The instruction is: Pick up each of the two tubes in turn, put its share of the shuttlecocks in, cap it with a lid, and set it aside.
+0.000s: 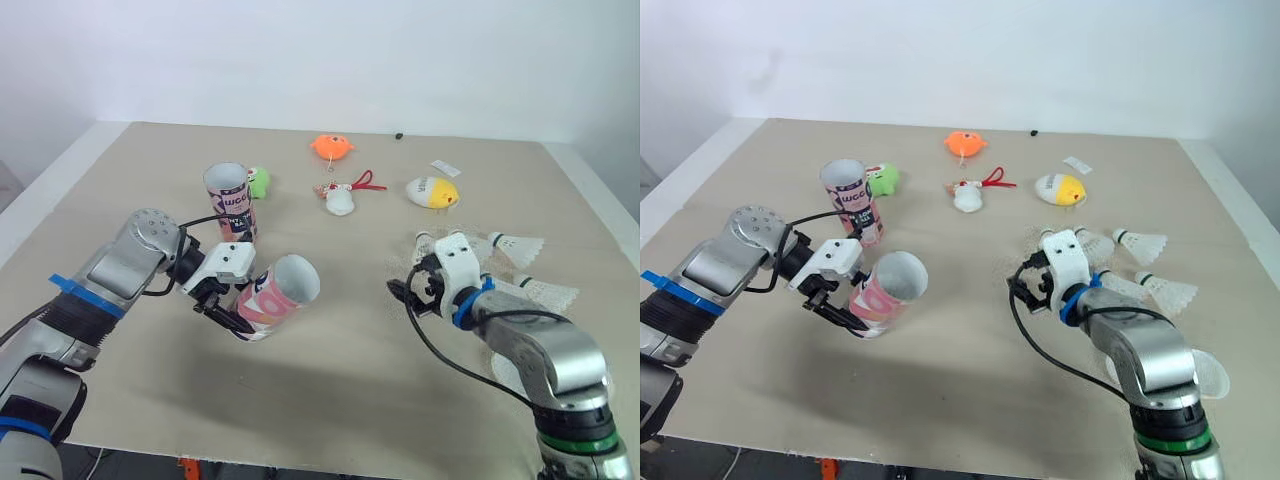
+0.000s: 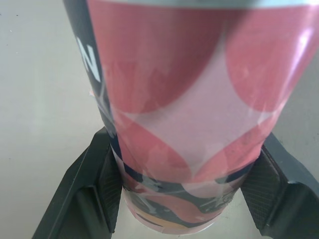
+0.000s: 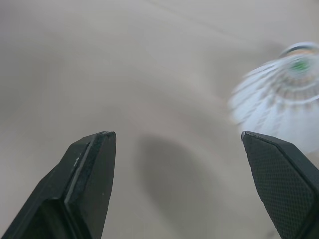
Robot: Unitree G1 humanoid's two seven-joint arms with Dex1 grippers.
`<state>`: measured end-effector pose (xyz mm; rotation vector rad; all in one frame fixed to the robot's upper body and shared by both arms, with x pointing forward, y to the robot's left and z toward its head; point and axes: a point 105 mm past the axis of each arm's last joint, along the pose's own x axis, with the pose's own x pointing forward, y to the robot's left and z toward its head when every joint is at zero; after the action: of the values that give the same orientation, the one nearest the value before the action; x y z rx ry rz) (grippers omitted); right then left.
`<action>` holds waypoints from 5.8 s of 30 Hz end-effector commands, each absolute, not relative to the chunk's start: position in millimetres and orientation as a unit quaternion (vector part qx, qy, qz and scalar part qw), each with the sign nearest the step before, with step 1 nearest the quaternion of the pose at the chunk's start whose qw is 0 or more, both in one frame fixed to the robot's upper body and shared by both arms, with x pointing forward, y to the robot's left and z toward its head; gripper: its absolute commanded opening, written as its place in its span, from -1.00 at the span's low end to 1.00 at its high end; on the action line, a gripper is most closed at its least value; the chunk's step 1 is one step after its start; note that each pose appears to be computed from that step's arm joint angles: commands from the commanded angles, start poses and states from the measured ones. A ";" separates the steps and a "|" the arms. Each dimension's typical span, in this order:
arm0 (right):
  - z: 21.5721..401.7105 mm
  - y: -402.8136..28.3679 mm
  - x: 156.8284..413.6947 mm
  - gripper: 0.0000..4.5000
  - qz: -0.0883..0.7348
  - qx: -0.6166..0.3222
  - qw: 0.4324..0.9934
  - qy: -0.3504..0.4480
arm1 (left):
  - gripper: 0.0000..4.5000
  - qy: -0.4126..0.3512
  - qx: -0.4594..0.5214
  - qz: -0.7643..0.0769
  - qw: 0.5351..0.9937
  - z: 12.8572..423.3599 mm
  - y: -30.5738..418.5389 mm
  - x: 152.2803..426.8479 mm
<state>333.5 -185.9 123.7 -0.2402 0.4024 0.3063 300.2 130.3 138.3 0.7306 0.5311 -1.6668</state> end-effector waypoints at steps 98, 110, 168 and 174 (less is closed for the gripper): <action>181.1 -233.9 202.3 0.74 0.316 -0.194 0.895 0.246 | 0.26 0.234 0.264 -0.748 0.563 104.8 107.5 288.3; 132.3 -294.5 211.9 0.74 0.180 -0.139 0.941 0.250 | 0.26 0.224 0.269 -0.758 0.550 104.1 96.3 292.0; 258.7 -91.4 248.4 -0.96 0.583 -0.412 0.701 0.004 | 0.26 0.228 0.265 -0.748 0.564 108.5 99.9 289.8; 252.8 -60.8 243.7 -0.96 0.659 -0.430 0.617 0.003 | 0.26 0.229 0.267 -0.745 0.567 109.9 101.6 291.7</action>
<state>248.5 -64.9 249.3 -0.9385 0.0239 1.4687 297.4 103.4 129.8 0.6334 0.4581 -1.7284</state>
